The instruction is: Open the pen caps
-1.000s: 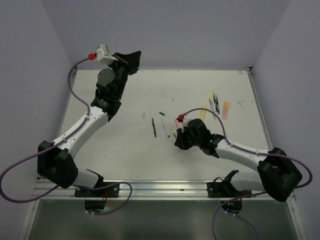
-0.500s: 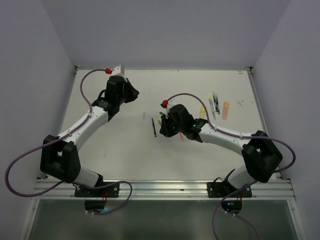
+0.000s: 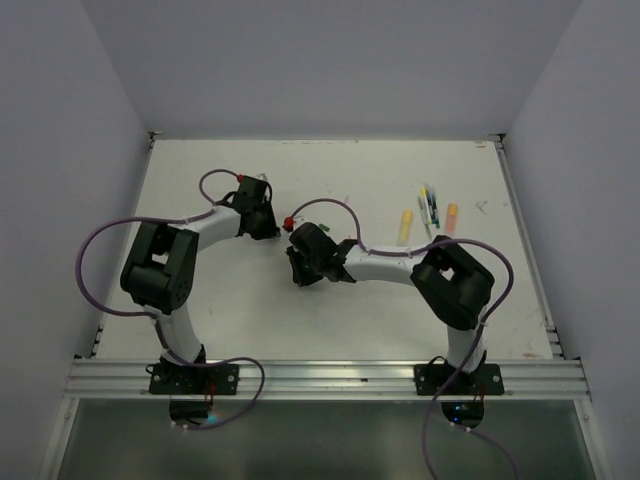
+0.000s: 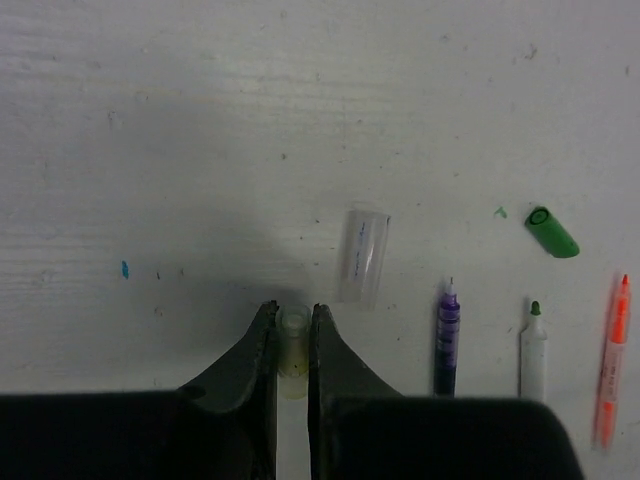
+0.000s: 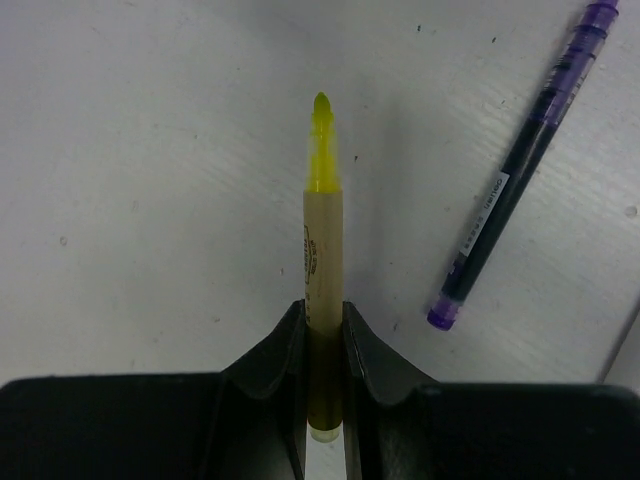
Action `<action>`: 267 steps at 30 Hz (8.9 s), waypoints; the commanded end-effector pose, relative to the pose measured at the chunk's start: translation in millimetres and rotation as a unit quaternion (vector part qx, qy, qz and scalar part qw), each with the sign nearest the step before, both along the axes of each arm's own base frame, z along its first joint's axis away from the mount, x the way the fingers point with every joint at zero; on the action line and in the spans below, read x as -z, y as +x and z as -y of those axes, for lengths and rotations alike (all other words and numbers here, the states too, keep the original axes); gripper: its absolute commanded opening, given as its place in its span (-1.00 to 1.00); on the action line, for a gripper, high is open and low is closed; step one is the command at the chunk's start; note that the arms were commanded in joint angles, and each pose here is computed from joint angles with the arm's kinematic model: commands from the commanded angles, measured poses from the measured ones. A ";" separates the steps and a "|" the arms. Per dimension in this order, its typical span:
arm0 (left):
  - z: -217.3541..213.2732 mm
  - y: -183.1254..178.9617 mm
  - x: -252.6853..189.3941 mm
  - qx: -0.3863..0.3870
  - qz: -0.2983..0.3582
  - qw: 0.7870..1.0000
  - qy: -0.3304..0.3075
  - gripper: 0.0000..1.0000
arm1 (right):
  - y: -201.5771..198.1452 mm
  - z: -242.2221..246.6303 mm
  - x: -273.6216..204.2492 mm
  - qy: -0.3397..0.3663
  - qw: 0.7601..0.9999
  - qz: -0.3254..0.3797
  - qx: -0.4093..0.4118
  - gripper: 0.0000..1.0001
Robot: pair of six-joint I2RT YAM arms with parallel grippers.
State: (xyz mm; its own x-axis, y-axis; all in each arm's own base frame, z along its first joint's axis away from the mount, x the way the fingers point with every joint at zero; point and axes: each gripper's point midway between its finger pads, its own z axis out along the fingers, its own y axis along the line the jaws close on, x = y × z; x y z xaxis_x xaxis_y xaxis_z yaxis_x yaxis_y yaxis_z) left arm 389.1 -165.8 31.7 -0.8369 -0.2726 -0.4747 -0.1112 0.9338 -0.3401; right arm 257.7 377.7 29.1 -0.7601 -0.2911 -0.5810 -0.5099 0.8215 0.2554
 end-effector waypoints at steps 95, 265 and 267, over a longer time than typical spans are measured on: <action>-4.9 -52.1 -194.1 0.087 0.271 0.954 -0.098 1.00 | 157.0 271.1 -8.7 -0.090 0.940 -0.020 0.328 -0.96; 246.8 47.5 -60.1 0.139 0.155 0.931 -0.299 -0.73 | 79.5 208.5 -12.7 -0.070 0.991 -0.031 0.113 -0.87; 248.2 50.7 -51.1 0.138 0.156 0.933 -0.294 -0.70 | 80.3 207.1 -9.1 -0.072 0.991 -0.036 0.110 -0.83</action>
State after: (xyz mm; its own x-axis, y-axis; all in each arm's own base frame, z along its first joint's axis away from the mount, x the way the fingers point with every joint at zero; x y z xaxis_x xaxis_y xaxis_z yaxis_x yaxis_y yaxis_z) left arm 419.3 -399.6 55.1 -0.8202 -0.3052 -0.4839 0.2300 0.5986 -0.7673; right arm 327.4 162.4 30.1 -0.8667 -0.1694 -0.4693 -0.2634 0.9542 0.1420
